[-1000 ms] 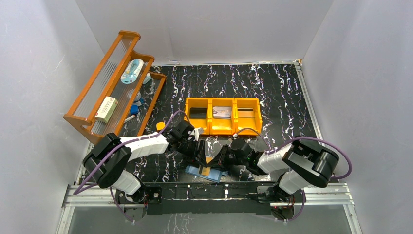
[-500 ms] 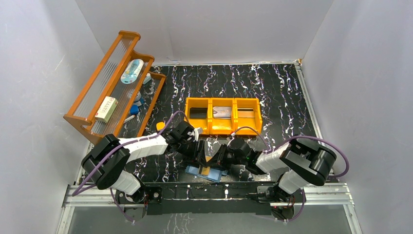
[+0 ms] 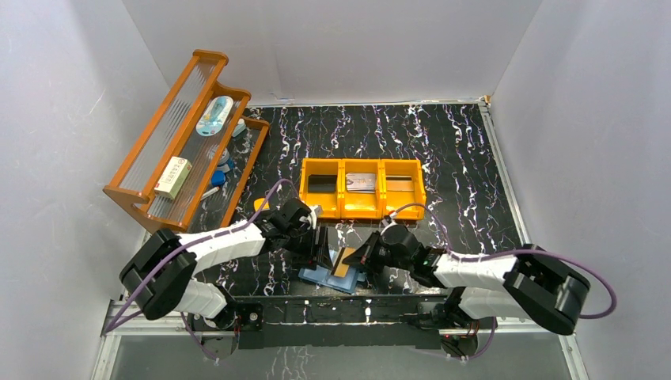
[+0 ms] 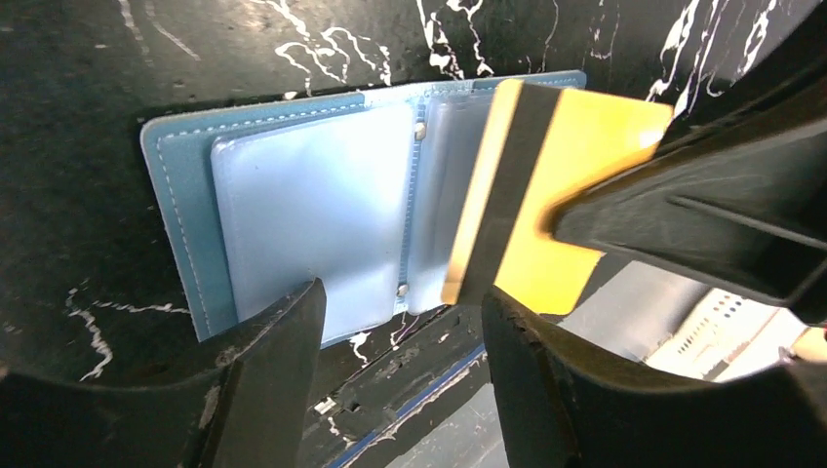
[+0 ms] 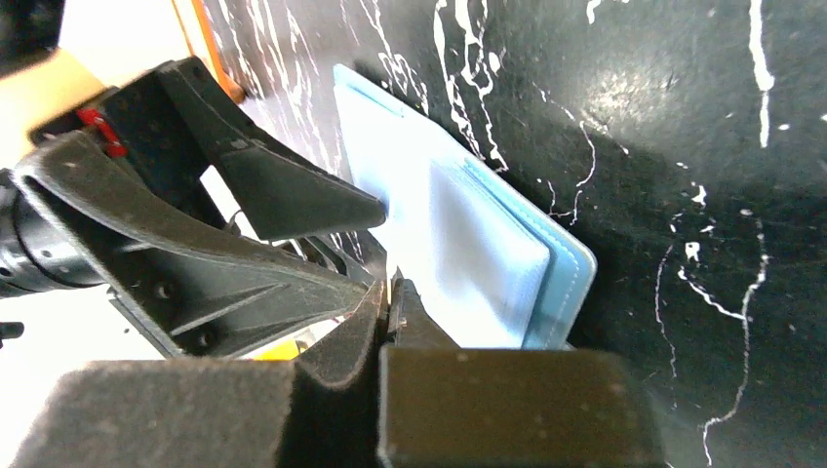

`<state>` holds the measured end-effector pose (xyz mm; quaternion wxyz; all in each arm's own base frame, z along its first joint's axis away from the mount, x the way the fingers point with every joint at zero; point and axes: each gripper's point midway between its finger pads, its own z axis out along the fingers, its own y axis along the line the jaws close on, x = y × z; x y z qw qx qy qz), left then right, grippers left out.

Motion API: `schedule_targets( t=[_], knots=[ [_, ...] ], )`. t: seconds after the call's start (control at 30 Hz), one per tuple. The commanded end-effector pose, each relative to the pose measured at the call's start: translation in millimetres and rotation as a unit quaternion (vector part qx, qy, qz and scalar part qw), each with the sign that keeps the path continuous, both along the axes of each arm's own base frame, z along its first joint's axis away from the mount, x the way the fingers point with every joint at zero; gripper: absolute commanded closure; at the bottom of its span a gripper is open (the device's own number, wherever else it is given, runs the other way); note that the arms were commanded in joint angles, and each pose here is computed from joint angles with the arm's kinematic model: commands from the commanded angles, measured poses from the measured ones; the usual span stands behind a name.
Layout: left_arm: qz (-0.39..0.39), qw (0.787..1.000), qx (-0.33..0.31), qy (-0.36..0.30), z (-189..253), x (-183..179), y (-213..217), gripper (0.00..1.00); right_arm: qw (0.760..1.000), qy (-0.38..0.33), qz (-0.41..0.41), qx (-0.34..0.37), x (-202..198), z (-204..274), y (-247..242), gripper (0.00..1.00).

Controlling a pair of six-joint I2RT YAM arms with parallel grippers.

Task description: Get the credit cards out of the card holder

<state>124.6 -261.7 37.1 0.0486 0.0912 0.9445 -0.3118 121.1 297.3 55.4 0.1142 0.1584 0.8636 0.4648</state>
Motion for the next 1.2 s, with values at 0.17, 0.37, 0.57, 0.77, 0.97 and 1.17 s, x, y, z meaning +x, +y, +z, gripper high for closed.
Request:
schedule_targets(
  t=[0.17, 0.37, 0.57, 0.77, 0.97, 1.17],
  knots=[
    [0.059, 0.992, 0.076, -0.076, 15, 23, 32, 0.31, 0.995, -0.066, -0.055, -0.049, 21, 19, -26, 1.00],
    [0.089, 0.981, 0.100, -0.137, 36, 38, 54, 0.18, 0.993, -0.092, -0.061, -0.045, 24, 29, -32, 1.00],
    [0.127, 0.968, 0.122, -0.179, 57, 54, 92, 0.02, 0.990, -0.126, -0.045, -0.051, 29, 38, -29, 1.00],
    [0.181, 0.956, 0.132, -0.189, 75, 71, 133, 0.02, 0.977, -0.195, -0.021, -0.079, 43, 70, -22, 1.00],
    [0.245, 0.920, 0.123, -0.281, 129, 95, 160, 0.02, 0.943, -0.298, 0.010, -0.150, 65, 108, -27, 1.00],
    [0.240, 0.896, 0.142, -0.346, 127, 93, 179, 0.02, 0.888, -0.382, 0.040, -0.253, 89, 128, -42, 1.00]
  ],
)
